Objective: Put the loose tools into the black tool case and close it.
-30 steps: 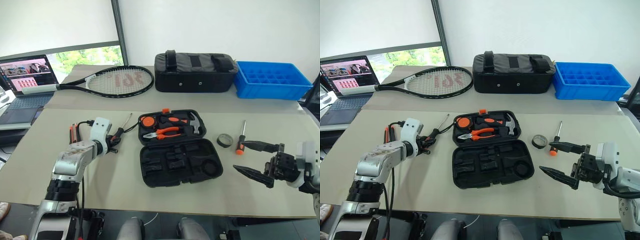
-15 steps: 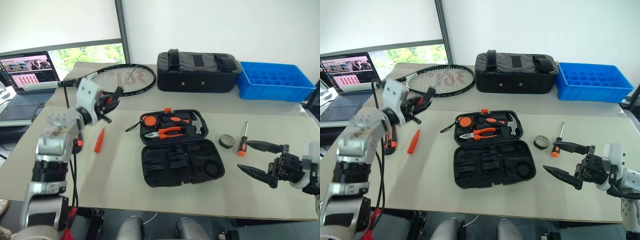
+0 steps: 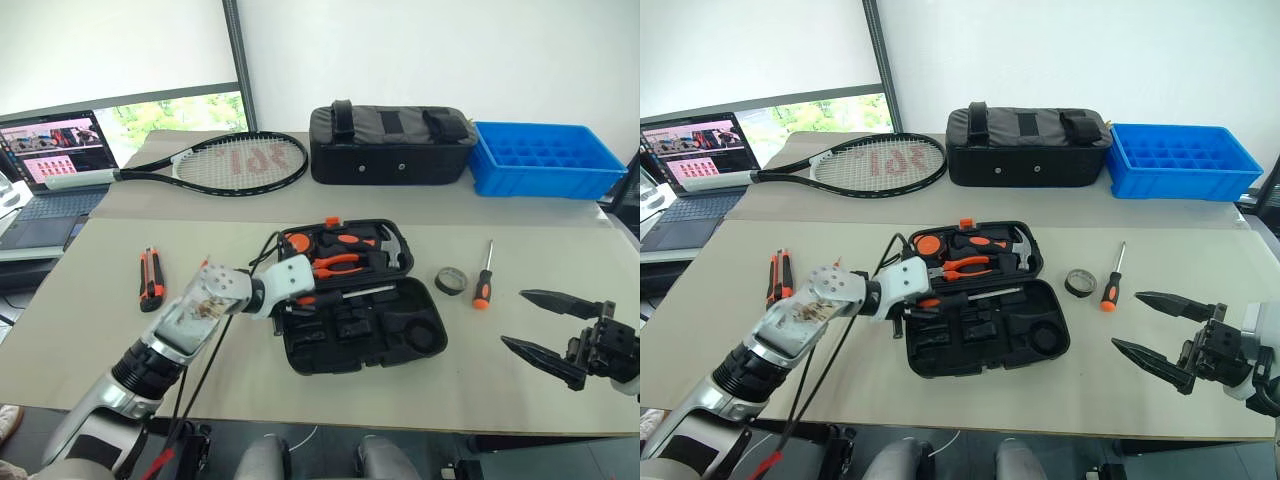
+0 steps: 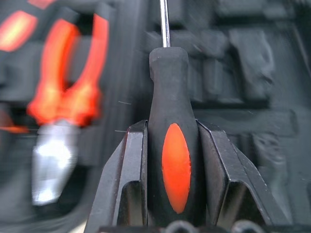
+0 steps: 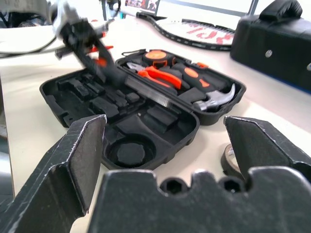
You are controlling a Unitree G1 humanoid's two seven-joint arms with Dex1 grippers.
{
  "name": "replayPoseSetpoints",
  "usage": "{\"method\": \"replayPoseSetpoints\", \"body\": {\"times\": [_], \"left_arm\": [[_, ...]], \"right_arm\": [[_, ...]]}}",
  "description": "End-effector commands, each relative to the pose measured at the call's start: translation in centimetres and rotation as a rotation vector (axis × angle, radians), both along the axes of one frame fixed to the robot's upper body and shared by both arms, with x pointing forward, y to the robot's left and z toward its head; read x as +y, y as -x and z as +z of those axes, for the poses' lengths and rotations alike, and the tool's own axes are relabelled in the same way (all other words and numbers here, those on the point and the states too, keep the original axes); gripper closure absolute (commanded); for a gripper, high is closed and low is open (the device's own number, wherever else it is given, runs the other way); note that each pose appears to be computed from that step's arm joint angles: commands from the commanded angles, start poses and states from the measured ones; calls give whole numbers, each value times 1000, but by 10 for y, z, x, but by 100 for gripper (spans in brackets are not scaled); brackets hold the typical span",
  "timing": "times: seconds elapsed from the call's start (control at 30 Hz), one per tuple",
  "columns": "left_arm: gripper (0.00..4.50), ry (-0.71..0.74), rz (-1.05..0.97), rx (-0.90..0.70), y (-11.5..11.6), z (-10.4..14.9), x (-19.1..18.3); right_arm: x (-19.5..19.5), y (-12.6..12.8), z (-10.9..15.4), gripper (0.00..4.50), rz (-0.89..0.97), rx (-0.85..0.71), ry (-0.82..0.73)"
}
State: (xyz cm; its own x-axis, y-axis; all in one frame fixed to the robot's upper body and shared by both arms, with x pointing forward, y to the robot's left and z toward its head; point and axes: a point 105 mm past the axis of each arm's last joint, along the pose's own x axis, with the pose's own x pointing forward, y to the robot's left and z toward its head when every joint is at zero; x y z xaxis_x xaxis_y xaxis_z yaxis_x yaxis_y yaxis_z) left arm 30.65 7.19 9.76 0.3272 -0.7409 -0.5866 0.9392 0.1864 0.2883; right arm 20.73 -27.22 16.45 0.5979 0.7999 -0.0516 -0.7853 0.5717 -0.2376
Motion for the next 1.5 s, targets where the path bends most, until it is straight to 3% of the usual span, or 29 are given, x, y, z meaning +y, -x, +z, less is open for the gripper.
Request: {"method": "replayPoseSetpoints", "body": {"times": [0.03,0.23,0.83,0.9,1.03,1.1,1.3,1.4,1.5], "left_arm": [[354,-38,-17,-22,0,-2,-4],[354,-77,21,-10,-9,-12,-2],[354,-79,7,-31,-20,0,-8],[250,-79,10,-33,-20,0,-9],[120,-58,47,-79,-27,7,-10],[48,40,42,-62,-24,22,-17],[48,196,69,-98,-26,56,-21],[120,296,73,-96,-26,64,-26],[242,329,62,-83,-25,54,-31]], "right_arm": [[1,3,14,0,9,-48,5],[2,4,17,0,9,-54,1],[10,2,18,0,4,-71,-17],[10,1,18,0,5,-71,-18],[12,0,19,0,7,-74,-21],[13,0,19,0,9,-75,-23],[15,0,19,0,11,-73,-27],[15,-1,18,0,11,-73,-30],[17,-3,18,0,13,-76,-33]]}}
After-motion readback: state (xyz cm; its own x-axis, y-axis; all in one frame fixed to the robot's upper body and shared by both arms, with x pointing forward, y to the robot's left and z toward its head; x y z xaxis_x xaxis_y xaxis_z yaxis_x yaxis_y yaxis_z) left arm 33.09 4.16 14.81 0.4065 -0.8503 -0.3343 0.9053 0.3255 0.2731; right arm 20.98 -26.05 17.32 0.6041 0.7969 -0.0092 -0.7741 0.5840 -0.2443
